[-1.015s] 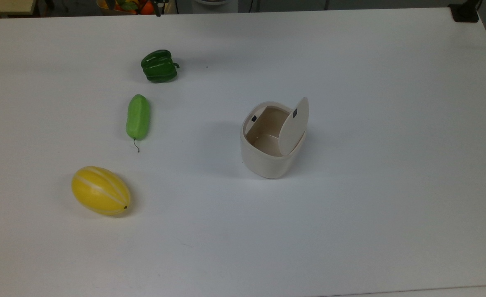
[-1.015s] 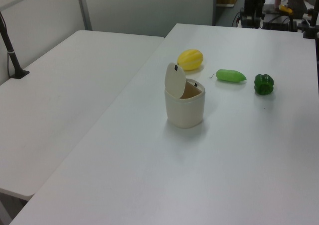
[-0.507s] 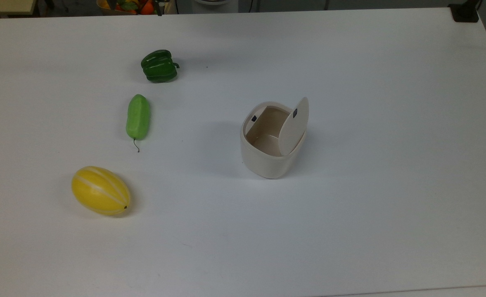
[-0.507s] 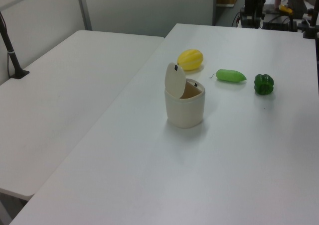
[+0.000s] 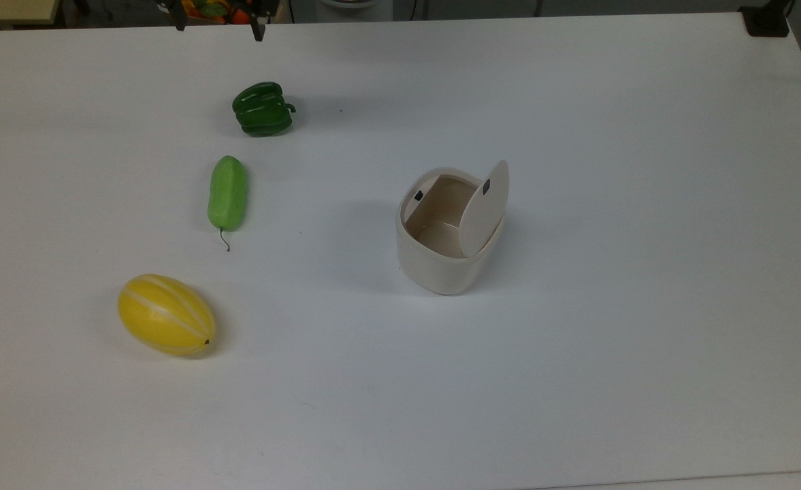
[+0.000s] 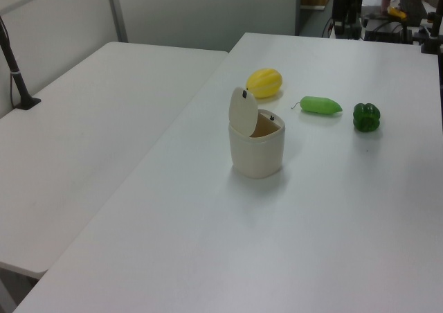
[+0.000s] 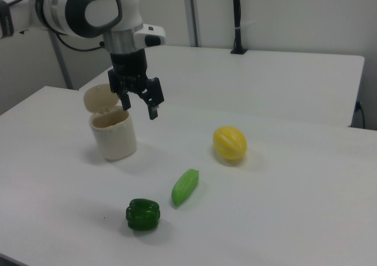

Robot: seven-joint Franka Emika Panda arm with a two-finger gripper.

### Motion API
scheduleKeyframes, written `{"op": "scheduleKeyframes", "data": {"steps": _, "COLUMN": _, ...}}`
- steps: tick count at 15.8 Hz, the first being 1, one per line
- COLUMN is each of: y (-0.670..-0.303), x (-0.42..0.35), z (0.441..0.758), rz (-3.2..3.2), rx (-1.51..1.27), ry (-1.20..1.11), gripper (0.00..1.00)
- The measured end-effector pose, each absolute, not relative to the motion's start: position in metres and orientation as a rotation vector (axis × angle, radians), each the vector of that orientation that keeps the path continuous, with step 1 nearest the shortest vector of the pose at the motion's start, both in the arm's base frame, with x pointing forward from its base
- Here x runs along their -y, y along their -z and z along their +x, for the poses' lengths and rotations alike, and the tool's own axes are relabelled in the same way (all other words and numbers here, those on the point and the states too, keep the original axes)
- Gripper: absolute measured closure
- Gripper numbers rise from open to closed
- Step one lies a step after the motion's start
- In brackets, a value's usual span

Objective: Close garbage bin

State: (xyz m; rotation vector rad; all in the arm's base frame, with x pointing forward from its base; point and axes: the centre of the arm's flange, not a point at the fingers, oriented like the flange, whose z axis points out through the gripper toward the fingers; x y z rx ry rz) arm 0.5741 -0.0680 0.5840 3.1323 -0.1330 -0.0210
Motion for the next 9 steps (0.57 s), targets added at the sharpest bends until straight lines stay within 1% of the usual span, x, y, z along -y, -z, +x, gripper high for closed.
{"op": "scheduleKeyframes", "data": {"steps": 1, "y": -0.582, "x": 0.063, "z": 0.578, "rz": 3.132, "rx": 0.119, "ry": 0.009, "gripper": 0.05}}
{"op": "scheduleKeyframes", "data": {"steps": 2, "y": -0.580, "x": 0.057, "z": 0.581, "rz": 3.131, "rx": 0.101, "ry": -0.001, "gripper": 0.16}}
{"op": "scheduleKeyframes", "data": {"steps": 3, "y": -0.579, "x": 0.050, "z": 0.583, "rz": 3.131, "rx": 0.082, "ry": -0.006, "gripper": 0.25}}
{"op": "scheduleKeyframes", "data": {"steps": 7, "y": -0.578, "x": 0.019, "z": 0.590, "rz": 3.171, "rx": 0.015, "ry": -0.018, "gripper": 0.70}}
{"op": "scheduleKeyframes", "data": {"steps": 8, "y": -0.579, "x": 0.010, "z": 0.595, "rz": 3.178, "rx": -0.026, "ry": -0.042, "gripper": 0.78}}
{"op": "scheduleKeyframes", "data": {"steps": 9, "y": -0.581, "x": 0.000, "z": 0.601, "rz": 3.181, "rx": -0.089, "ry": -0.091, "gripper": 0.89}}
